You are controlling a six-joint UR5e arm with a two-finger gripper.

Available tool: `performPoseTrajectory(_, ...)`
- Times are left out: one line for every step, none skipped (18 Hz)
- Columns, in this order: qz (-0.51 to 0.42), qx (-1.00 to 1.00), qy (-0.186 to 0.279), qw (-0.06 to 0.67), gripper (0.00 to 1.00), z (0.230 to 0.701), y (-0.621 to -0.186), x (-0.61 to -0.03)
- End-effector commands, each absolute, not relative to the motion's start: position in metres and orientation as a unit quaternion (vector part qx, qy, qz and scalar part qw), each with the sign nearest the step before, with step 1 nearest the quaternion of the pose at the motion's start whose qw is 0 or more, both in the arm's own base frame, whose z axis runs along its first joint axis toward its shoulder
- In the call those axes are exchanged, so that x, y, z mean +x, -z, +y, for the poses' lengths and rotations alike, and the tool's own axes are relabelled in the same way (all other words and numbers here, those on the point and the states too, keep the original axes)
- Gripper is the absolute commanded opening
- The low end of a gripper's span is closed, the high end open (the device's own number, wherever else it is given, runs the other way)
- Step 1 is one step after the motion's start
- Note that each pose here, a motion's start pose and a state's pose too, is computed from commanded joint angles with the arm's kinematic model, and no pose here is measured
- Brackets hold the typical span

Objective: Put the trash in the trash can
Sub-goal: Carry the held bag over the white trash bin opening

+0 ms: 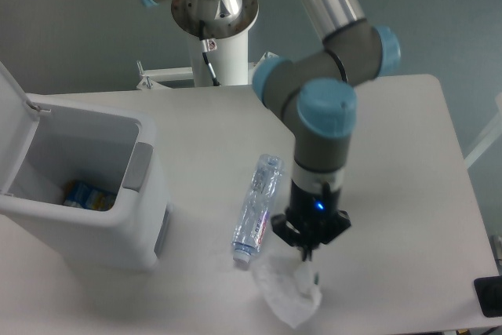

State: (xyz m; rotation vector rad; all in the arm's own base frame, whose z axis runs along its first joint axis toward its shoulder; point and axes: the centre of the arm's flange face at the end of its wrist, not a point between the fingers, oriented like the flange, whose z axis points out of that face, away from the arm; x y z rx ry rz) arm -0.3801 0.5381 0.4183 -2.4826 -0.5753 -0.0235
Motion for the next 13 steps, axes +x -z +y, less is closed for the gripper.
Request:
performPoseTrajectory(-0.206,-0.928,0.017,0.311,0.00,0.540,-0.437,-0.367)
performPoseTrajectory(-0.194,-0.925,0.025,0.327,0.00,0.541,-0.452,-0.355)
performPoseTrajectory(-0.183,-0.921,0.032,0.344,0.00,0.540,-0.468,-0.343)
performPoseTrajectory(-0.171,-0.917,0.039,0.357,0.00,0.539,-0.483,-0.330)
performPoseTrajectory(-0.160,-0.915,0.046,0.368,0.00,0.538,-0.494,-0.316)
performPoseTrajectory(-0.151,-0.913,0.054,0.375,0.00,0.536,-0.500,-0.302)
performPoseTrajectory(-0.143,-0.911,0.062,0.383,0.00,0.531,-0.506,-0.290)
performPoseTrajectory(-0.137,-0.908,0.069,0.391,0.00,0.524,-0.513,-0.280)
performPoseTrajectory(-0.131,-0.905,0.077,0.398,0.00,0.517,-0.518,-0.270)
performPoseTrajectory(-0.126,-0.902,0.085,0.404,0.00,0.511,-0.522,-0.260)
performPoseTrajectory(-0.122,-0.899,0.093,0.411,0.00,0.505,-0.526,-0.251)
performPoseTrajectory(-0.121,-0.898,0.097,0.413,0.00,0.501,-0.528,-0.244)
performPoseTrajectory(-0.120,-0.898,0.097,0.413,0.00,0.497,-0.528,-0.240)
